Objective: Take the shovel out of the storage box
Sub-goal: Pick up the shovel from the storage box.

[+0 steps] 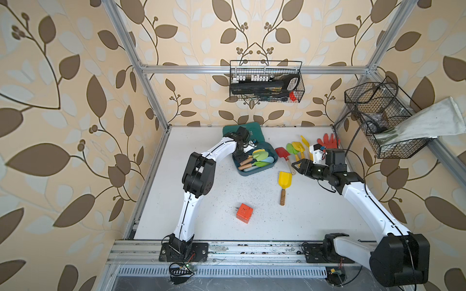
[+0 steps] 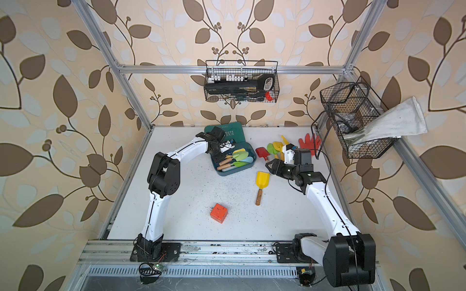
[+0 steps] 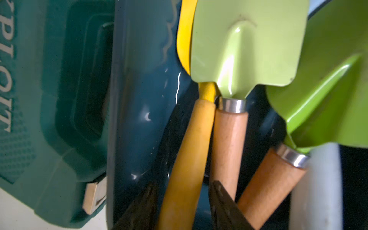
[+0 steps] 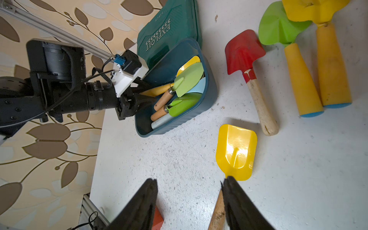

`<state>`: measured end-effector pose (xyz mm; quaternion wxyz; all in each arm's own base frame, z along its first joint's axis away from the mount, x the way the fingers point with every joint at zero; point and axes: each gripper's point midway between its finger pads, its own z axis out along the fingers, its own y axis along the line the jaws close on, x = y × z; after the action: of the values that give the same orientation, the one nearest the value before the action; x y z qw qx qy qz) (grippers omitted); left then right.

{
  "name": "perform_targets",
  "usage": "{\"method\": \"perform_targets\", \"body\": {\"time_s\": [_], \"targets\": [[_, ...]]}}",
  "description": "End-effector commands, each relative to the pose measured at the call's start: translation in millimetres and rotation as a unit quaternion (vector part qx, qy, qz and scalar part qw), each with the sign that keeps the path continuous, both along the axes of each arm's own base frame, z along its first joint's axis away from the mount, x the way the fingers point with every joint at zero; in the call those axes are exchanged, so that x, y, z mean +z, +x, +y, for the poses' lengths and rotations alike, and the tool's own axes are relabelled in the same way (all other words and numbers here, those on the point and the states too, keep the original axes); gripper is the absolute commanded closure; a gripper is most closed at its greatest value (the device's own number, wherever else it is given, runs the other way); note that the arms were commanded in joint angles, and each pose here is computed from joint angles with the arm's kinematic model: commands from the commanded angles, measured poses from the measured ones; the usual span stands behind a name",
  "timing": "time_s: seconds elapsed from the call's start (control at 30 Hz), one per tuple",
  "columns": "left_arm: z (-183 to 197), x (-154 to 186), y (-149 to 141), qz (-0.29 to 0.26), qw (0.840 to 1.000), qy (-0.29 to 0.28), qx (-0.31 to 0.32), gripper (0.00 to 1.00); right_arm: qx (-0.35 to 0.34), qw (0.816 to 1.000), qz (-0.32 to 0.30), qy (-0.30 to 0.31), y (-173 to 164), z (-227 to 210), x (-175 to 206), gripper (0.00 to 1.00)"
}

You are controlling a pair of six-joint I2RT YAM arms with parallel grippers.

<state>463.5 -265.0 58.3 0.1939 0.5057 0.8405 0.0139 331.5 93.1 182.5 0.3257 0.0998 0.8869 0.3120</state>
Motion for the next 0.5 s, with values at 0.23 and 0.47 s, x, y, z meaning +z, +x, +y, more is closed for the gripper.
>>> {"method": "perform_targets", "body": {"time_s": [0.23,0.47], "targets": [[-3.3,8.3,5.3,-0.006,1.0,0.0,-0.011,0.68,0.008,1.0,0.011,0.026,-1.4,2.3,-6.9,0.44],[-7.3,25.5,-0.4,-0.012,1.0,-0.024,-0.014,0.77,0.006,0.999,0.014,0.028,-1.0,0.2,-9.0,0.44]]}}
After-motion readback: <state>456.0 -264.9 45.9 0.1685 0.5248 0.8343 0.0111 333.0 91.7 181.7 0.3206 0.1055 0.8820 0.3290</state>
